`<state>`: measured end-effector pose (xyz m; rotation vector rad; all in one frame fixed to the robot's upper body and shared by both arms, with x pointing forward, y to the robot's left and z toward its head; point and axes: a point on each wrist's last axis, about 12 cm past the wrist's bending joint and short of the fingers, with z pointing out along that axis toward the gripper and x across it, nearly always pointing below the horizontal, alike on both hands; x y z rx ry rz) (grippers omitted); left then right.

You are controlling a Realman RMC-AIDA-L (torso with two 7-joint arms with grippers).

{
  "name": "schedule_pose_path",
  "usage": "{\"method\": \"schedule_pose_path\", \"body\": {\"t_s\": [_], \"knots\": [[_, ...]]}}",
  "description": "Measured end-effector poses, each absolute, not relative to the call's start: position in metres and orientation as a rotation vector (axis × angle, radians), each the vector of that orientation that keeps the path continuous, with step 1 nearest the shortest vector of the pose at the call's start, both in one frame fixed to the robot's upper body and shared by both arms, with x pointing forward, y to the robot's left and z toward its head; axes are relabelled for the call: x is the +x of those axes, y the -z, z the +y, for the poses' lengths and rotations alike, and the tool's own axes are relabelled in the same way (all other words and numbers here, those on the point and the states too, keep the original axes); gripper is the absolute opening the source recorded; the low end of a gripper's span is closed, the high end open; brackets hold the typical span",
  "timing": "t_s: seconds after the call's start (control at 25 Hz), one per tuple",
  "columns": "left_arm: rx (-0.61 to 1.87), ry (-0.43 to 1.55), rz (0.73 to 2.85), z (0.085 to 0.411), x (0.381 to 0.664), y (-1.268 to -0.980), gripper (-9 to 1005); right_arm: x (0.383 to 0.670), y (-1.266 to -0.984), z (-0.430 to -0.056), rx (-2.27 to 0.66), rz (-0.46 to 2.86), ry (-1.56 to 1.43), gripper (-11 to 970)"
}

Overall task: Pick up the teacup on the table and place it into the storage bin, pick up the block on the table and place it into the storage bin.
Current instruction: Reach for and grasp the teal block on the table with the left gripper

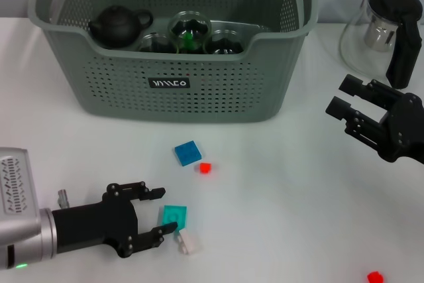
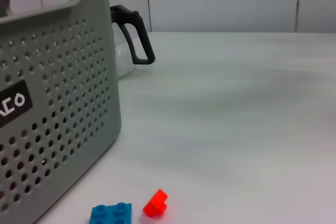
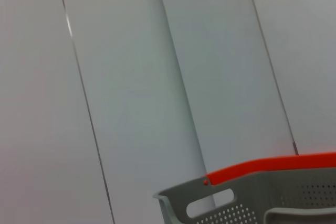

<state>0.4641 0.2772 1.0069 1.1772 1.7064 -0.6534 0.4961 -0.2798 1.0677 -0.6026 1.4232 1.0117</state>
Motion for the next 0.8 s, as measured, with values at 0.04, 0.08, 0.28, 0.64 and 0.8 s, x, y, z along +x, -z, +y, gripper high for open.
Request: {"method": "schedule_pose_path", "body": {"t_s": [0.04, 0.08, 0.28, 0.64, 0.8], "knots": [[1.177, 0.654, 1.707, 0.277, 0.464, -1.007, 608, 0.496, -1.068, -0.280, -0.603, 1.423, -1.011, 576], [1.178, 0.654, 1.709, 0.277, 0.464, -1.006, 608, 0.496, -1.068, -0.280, -0.603, 1.423, -1.012, 576], [1.194, 0.636, 1.730, 0.276, 0.464, -1.002, 607, 0.497, -1.068, -0.280, -0.604, 1.422, -1.011, 576], [1.207, 0.625, 1.711, 0.270, 0.468, -1.000, 608, 0.497, -1.069, -0.282, -0.600, 1.426, -1.013, 576], [1.214, 0.631, 1.699, 0.267, 0.471, -1.001, 608, 0.497, -1.069, -0.282, -0.600, 1.427, -1.014, 576]]}}
